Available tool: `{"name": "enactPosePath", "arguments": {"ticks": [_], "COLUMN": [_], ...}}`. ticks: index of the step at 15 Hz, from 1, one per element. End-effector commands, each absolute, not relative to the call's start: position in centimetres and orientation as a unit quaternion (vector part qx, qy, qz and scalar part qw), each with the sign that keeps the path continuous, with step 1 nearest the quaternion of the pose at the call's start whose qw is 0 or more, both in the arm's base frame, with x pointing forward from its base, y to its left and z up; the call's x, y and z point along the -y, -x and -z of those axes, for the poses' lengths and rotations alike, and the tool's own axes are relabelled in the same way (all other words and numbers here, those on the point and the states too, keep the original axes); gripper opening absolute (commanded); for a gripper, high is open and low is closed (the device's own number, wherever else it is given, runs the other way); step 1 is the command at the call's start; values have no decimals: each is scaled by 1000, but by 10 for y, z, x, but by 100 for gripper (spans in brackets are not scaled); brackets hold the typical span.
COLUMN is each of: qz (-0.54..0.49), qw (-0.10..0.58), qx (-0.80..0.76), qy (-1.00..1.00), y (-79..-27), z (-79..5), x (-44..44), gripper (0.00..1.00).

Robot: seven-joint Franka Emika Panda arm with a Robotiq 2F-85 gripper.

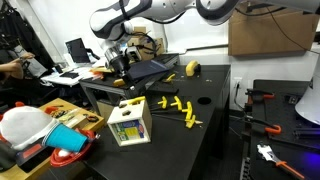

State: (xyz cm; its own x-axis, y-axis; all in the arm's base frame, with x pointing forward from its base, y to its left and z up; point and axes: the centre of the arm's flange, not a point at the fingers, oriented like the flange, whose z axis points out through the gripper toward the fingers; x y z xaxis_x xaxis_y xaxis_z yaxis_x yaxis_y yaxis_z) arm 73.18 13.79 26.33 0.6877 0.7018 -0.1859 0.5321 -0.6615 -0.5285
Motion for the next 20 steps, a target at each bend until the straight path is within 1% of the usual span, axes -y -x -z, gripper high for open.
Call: {"name": "enactPosePath", "arguments": {"ticks": [1, 2, 3, 4, 6, 9, 11, 12, 14, 16, 20], "qz": [-176, -169, -160, -151, -129, -85, -67, -62, -53, -61, -94], "qw": [213, 206, 195, 184, 153, 95, 58, 42, 12, -11, -33], "qx": [332, 329, 321, 314, 291, 255, 221, 202, 160, 112, 5], "qy": [902, 906, 913, 919, 935, 959, 971, 977, 986, 992, 995], "y": [-736, -735, -732, -731, -724, -710, -695, -692, -695, -696, -684], "z": [-290, -294, -298, -302, -307, -318, -327, -330, -336, -339, -335], "x": [-133, -133, -134, -134, -136, -137, -132, -129, -124, -117, -102], "gripper": [0, 0, 25, 28, 40, 65, 78, 87, 100, 100, 100]}}
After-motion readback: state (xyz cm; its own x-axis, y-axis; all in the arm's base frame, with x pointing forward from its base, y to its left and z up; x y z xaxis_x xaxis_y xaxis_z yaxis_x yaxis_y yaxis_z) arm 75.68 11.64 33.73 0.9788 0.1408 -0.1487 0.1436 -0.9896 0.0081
